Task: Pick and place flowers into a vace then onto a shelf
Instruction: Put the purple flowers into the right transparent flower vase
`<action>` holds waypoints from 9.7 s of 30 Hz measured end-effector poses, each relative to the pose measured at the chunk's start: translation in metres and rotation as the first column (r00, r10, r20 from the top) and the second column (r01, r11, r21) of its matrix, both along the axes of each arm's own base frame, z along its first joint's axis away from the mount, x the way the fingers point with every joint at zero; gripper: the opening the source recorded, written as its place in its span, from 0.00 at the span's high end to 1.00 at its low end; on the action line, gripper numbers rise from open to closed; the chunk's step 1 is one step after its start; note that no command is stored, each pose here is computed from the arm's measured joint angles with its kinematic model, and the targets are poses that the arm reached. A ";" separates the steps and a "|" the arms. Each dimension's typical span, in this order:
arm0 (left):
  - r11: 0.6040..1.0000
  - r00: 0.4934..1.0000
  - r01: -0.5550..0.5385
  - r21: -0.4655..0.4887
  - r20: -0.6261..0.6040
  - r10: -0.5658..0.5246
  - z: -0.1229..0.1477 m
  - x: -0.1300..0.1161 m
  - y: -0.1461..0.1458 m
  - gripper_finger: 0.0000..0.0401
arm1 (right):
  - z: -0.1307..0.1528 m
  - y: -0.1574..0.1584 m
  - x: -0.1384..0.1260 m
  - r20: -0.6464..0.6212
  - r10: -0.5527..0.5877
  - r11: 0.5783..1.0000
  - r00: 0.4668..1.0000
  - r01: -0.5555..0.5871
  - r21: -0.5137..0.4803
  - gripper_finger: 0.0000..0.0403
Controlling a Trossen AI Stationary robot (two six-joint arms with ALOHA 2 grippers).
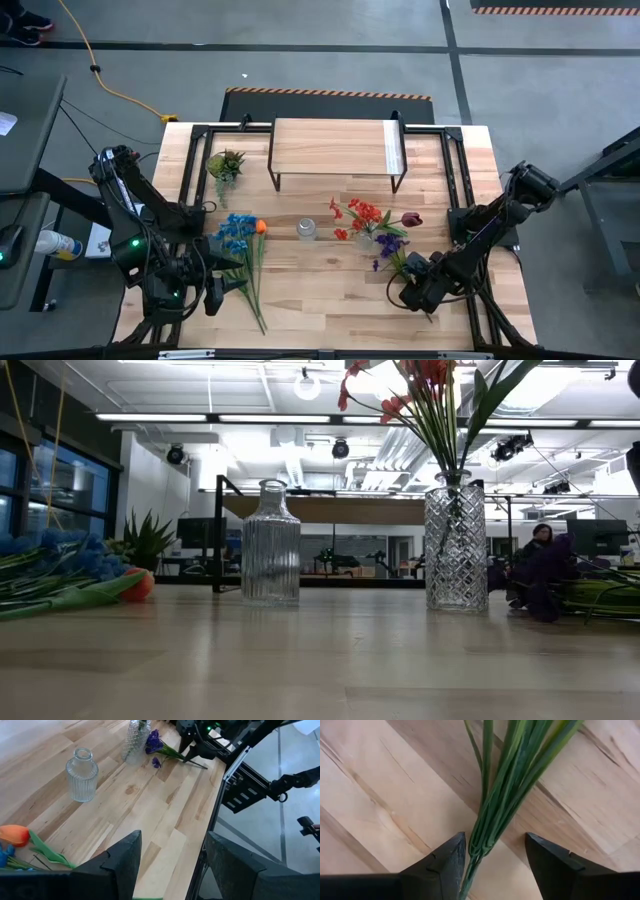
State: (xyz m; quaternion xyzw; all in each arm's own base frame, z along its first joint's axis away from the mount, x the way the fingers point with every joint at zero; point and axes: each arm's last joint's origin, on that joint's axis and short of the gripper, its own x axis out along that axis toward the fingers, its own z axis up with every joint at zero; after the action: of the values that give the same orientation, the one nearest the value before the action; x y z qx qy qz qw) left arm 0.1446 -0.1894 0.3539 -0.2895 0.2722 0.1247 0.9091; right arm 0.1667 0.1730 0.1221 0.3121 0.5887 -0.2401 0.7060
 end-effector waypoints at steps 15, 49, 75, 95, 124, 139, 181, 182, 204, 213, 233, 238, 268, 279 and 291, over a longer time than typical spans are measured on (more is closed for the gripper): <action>1.000 1.000 -0.005 0.004 0.005 0.005 0.000 0.000 0.000 0.37 | -0.002 -0.002 -0.003 -0.041 0.002 1.000 0.999 -0.003 -0.013 0.90; 1.000 1.000 -0.004 0.025 -0.012 0.004 -0.001 -0.001 0.002 0.37 | 0.048 -0.015 -0.056 -0.241 -0.172 0.980 0.955 0.191 0.055 0.97; 1.000 1.000 -0.003 0.028 -0.013 0.003 -0.001 -0.001 0.002 0.37 | 0.086 -0.067 -0.071 -0.226 -0.319 0.943 0.921 0.331 0.019 0.97; 1.000 0.999 0.011 0.015 -0.030 -0.011 -0.002 -0.001 0.001 0.37 | 0.104 -0.050 -0.066 -0.060 -0.142 0.921 0.988 0.155 0.357 0.97; 1.000 1.000 -0.007 0.025 -0.008 0.007 -0.001 -0.001 0.002 0.37 | 0.123 0.014 -0.008 0.754 0.143 0.868 0.642 -0.447 0.216 0.97; 1.000 1.000 -0.010 0.021 -0.001 0.010 -0.001 -0.001 0.002 0.37 | 0.180 0.006 0.011 0.956 0.293 0.948 0.032 -0.138 -0.286 0.97; 0.999 0.999 -0.033 0.006 0.012 0.033 0.000 -0.001 0.002 0.37 | 0.248 -0.032 -0.015 0.406 0.545 0.699 -0.734 0.131 -0.703 0.97; 0.999 0.999 -0.033 0.006 0.013 0.033 0.000 -0.001 0.002 0.37 | 0.248 -0.032 -0.015 0.404 0.547 0.698 -0.734 0.133 -0.703 0.97; 0.999 0.999 -0.038 0.018 0.016 0.038 0.000 -0.001 0.003 0.37 | 0.248 -0.032 -0.015 0.410 0.571 0.699 -0.711 0.159 -0.697 0.97; 0.999 0.999 -0.045 0.026 0.028 0.044 0.000 -0.001 0.003 0.37 | 0.248 -0.037 -0.011 0.501 0.644 0.718 -0.579 0.229 -0.657 0.97; 0.998 0.998 -0.053 0.031 0.037 0.051 0.000 -0.001 0.004 0.37 | 0.298 -0.045 0.000 0.614 0.784 0.600 -0.092 0.365 -0.712 0.97; 0.998 0.997 -0.058 0.036 0.045 0.057 0.000 -0.001 0.004 0.37 | 0.320 -0.041 0.006 0.582 0.813 0.555 -0.006 0.309 -0.772 0.97; 0.997 0.997 -0.061 0.038 0.048 0.059 0.001 0.000 0.004 0.37 | 0.332 -0.033 0.019 0.594 0.786 0.556 0.171 0.225 -0.800 0.97; 0.997 0.997 -0.060 0.038 0.049 0.058 0.001 -0.001 0.004 0.37 | 0.331 -0.032 0.019 0.586 0.791 0.550 0.172 0.217 -0.806 0.97; 0.997 0.997 -0.061 0.039 0.048 0.059 0.000 0.000 0.004 0.37 | 0.331 -0.031 0.019 0.590 0.796 0.562 0.137 0.194 -0.804 0.97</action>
State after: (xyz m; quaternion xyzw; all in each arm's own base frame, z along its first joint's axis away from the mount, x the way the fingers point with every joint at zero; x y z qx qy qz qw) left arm 0.1441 -0.1855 0.3544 -0.2820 0.2394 0.1504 0.9168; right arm 0.1859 0.1419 0.4528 -0.0782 -0.0811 -0.0324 0.9931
